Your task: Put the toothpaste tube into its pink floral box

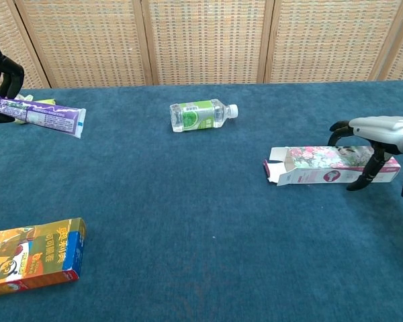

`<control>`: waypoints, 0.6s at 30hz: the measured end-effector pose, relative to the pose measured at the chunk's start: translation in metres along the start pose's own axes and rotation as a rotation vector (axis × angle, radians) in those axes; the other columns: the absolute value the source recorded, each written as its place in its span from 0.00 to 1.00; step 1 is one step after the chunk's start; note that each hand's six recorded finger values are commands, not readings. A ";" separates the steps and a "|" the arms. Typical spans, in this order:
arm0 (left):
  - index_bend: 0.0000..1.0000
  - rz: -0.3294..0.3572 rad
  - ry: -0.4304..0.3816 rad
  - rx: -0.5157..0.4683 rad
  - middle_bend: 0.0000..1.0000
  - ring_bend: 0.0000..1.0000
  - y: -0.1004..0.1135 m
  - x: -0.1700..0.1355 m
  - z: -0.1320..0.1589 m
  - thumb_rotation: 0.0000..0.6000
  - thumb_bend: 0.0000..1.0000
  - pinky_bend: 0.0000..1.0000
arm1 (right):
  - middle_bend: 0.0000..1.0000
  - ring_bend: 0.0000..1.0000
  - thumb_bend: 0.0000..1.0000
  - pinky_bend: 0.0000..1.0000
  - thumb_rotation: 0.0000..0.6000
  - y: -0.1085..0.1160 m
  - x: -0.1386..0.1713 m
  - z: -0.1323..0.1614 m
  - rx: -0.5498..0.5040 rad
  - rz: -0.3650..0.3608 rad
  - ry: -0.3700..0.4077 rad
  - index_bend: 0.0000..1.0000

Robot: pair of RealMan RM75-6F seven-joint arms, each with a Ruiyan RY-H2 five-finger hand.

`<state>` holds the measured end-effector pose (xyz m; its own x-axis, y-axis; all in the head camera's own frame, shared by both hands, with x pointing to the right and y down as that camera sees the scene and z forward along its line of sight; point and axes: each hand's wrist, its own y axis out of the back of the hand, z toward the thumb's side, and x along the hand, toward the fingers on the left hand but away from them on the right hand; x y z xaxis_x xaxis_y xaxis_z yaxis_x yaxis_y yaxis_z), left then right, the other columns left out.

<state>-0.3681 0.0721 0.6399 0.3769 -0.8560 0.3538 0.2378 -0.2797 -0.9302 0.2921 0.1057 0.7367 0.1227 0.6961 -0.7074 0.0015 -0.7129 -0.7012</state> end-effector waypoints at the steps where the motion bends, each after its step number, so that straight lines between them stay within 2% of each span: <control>1: 0.76 0.000 -0.002 0.000 0.65 0.58 0.000 0.000 0.001 1.00 0.23 0.55 | 0.13 0.00 0.00 0.02 1.00 -0.001 -0.001 -0.001 -0.004 -0.004 -0.004 0.32; 5: 0.76 0.005 -0.010 -0.006 0.65 0.58 0.000 0.000 0.004 1.00 0.23 0.55 | 0.21 0.03 0.00 0.11 1.00 -0.003 -0.004 -0.004 -0.027 -0.022 -0.012 0.38; 10: 0.76 0.004 -0.012 -0.006 0.65 0.58 0.000 -0.001 0.004 1.00 0.23 0.55 | 0.39 0.24 0.00 0.38 1.00 -0.006 -0.004 -0.006 -0.039 -0.053 -0.010 0.50; 12: 0.76 0.004 -0.011 -0.008 0.65 0.58 0.000 -0.001 0.004 1.00 0.23 0.55 | 0.44 0.30 0.00 0.44 1.00 -0.005 -0.003 -0.006 -0.045 -0.072 -0.006 0.53; 15: 0.76 0.006 -0.012 -0.016 0.65 0.58 0.001 -0.001 0.005 1.00 0.23 0.55 | 0.49 0.37 0.00 0.47 1.00 -0.002 0.000 -0.004 -0.046 -0.101 0.002 0.55; 18: 0.76 0.014 -0.016 -0.025 0.65 0.58 0.003 -0.002 0.007 1.00 0.23 0.55 | 0.49 0.37 0.00 0.48 1.00 0.002 0.004 0.001 -0.055 -0.126 0.022 0.56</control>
<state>-0.3619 0.0755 0.6368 0.3943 -0.8528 0.3424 0.2104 -0.2790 -0.9370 0.2918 0.1073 0.7323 0.1395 0.7790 -0.6113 0.0729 -0.6238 -0.7782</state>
